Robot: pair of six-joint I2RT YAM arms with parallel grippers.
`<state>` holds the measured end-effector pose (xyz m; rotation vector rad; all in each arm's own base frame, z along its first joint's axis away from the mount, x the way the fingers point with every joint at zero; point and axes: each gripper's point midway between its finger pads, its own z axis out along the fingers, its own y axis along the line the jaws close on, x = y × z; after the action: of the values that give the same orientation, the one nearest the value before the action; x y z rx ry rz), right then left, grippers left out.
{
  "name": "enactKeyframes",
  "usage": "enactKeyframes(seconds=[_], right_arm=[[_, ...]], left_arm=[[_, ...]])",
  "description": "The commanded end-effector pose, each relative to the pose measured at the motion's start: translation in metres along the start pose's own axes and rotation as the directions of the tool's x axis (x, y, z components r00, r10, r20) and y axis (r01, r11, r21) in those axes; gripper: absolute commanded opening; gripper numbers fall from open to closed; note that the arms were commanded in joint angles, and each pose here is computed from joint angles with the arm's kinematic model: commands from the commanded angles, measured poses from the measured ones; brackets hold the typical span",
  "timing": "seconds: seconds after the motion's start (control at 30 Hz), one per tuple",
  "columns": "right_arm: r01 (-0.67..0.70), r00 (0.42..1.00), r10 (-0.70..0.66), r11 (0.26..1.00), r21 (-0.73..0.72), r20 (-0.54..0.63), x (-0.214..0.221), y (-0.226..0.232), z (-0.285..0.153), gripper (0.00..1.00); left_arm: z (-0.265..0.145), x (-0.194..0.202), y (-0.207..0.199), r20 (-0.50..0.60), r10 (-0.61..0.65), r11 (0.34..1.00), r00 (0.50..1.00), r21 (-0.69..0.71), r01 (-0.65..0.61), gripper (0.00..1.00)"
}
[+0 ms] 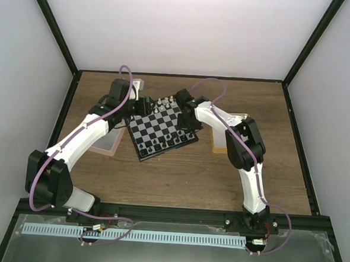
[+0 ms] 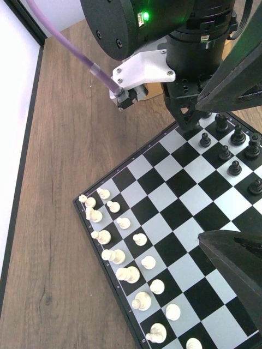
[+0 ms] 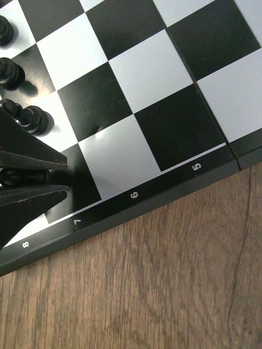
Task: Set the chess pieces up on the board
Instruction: Place the chess piece on the chessboard.
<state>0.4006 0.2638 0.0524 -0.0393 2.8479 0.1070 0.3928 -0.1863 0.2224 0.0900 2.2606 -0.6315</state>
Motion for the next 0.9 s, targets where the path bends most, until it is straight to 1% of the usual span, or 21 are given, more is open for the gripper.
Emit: enactKeyframes(seconds=[0.0, 0.33, 0.5, 0.63, 0.73, 0.87], right_arm=[[0.004, 0.998, -0.003, 0.999, -0.033, 0.056, -0.012, 0.011, -0.015, 0.01], [0.011, 0.998, -0.011, 1.0, 0.004, 0.069, -0.016, 0.006, -0.008, 0.06], [0.011, 0.997, -0.011, 1.0, 0.002, 0.07, -0.017, 0.007, -0.005, 0.13], [0.005, 0.997, -0.004, 1.0, -0.005, 0.073, -0.018, 0.009, -0.006, 0.23], [0.002, 0.997, 0.0, 1.0, -0.015, 0.078, -0.02, 0.011, -0.01, 0.25], [-0.02, 0.993, 0.023, 0.999, -0.027, 0.115, -0.03, 0.012, -0.028, 0.28]], left_arm=[[0.001, 0.002, 0.002, -0.005, 0.001, 1.0, 1.0, 0.0, -0.001, 0.61], [0.001, 0.002, 0.003, -0.006, -0.003, 1.0, 1.0, -0.001, 0.003, 0.61], [0.0, 0.003, 0.002, -0.006, -0.004, 1.0, 1.0, 0.001, 0.004, 0.61], [-0.001, 0.002, 0.002, -0.004, -0.004, 1.0, 1.0, 0.001, 0.004, 0.61], [-0.002, 0.001, 0.002, 0.0, -0.006, 1.0, 1.0, -0.001, 0.006, 0.61], [-0.007, -0.003, 0.002, 0.013, -0.011, 1.0, 1.0, -0.011, 0.011, 0.61]])
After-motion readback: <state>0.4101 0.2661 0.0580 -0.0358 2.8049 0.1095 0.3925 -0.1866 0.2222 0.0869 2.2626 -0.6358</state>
